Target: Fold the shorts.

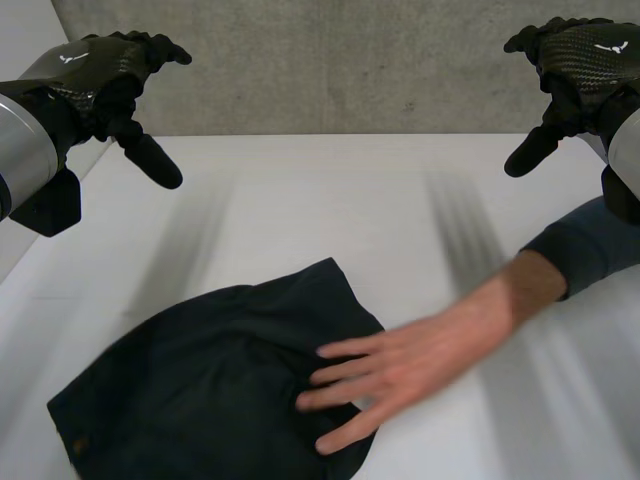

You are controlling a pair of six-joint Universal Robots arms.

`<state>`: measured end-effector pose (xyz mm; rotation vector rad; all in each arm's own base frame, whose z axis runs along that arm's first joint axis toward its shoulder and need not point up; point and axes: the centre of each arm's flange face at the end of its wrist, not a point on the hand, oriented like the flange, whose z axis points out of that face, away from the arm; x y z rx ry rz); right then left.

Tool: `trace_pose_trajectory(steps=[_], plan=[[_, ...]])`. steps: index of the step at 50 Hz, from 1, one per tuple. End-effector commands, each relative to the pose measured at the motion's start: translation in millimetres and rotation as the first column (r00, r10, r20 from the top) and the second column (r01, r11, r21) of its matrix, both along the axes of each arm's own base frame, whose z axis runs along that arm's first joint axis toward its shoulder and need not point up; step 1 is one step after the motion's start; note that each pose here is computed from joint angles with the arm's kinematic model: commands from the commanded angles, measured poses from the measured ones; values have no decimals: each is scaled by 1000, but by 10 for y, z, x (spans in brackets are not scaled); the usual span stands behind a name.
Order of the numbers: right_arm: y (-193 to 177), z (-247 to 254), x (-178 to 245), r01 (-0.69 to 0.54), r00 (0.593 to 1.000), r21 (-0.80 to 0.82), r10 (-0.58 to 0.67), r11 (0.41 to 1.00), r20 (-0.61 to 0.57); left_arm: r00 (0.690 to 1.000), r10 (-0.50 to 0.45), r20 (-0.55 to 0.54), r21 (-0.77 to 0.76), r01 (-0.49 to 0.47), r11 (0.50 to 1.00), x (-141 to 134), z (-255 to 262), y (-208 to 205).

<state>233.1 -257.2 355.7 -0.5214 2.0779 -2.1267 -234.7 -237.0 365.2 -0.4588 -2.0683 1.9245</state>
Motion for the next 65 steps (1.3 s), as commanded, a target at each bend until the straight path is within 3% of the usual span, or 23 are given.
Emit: trace_pose_trajectory(steps=[1, 10, 15, 18, 19, 22, 23, 27, 31, 36, 43, 46, 47, 49, 52, 59, 65], plan=[[-2, -18, 8, -3, 1000, 5, 3, 1000, -3, 1000, -3, 8, 9, 2, 1000, -12, -34, -19], [4, -115, 60, -52, 995, 3, 52, 999, -80, 1000, -1, 18, 31, 1, 1000, -30, -116, -72], [86, -336, 197, -168, 966, 53, 175, 984, -188, 1000, -2, 24, 48, 1, 999, -42, -173, -103], [286, -614, 398, -318, 902, 137, 344, 938, -261, 1000, -2, 26, 53, 1, 999, -45, -188, -112], [410, -773, 497, -394, 853, 182, 432, 901, -293, 1000, -2, 26, 53, 1, 999, -45, -188, -112], [577, -1036, 635, -484, 770, 246, 542, 840, -336, 1000, -3, 26, 53, 2, 999, -50, -192, -112], [668, -1198, 712, -528, 721, 285, 599, 800, -349, 1000, -2, 26, 53, 1, 999, -47, -192, -116], [792, -1577, 913, -590, 641, 347, 684, 730, -348, 1000, -4, 28, 63, 2, 998, -52, -225, -128], [824, -1948, 1104, -617, 610, 354, 711, 703, -350, 1000, -5, 30, 69, 3, 998, -60, -256, -134], [697, -2299, 1195, -576, 642, 324, 661, 750, -388, 1000, -5, 28, 65, 3, 998, -64, -282, -144], [361, -2233, 1319, -498, 745, 170, 520, 850, -417, 1000, -14, 27, 60, 13, 998, -91, -297, -123], [107, -2017, 1348, -412, 827, 81, 410, 907, -385, 999, -16, 28, 63, 14, 998, -98, -306, -117], [-86, -1875, 1300, -321, 878, 32, 311, 946, -365, 999, -17, 28, 63, 16, 998, -102, -306, -114], [-412, -1703, 1107, -157, 924, -28, 137, 987, -356, 999, -19, 28, 63, 17, 998, -104, -306, -107], [-682, -1542, 917, -15, 930, -89, -19, 996, -368, 999, -24, 29, 60, 22, 998, -115, -296, -93], [-889, -1493, 788, 47, 881, -153, -113, 987, -460, 999, -25, 28, 62, 23, 998, -120, -301, -92], [-1032, -1495, 615, 152, 858, -158, -210, 976, -469, 999, -37, 37, 82, 33, 996, -146, -368, -56]])
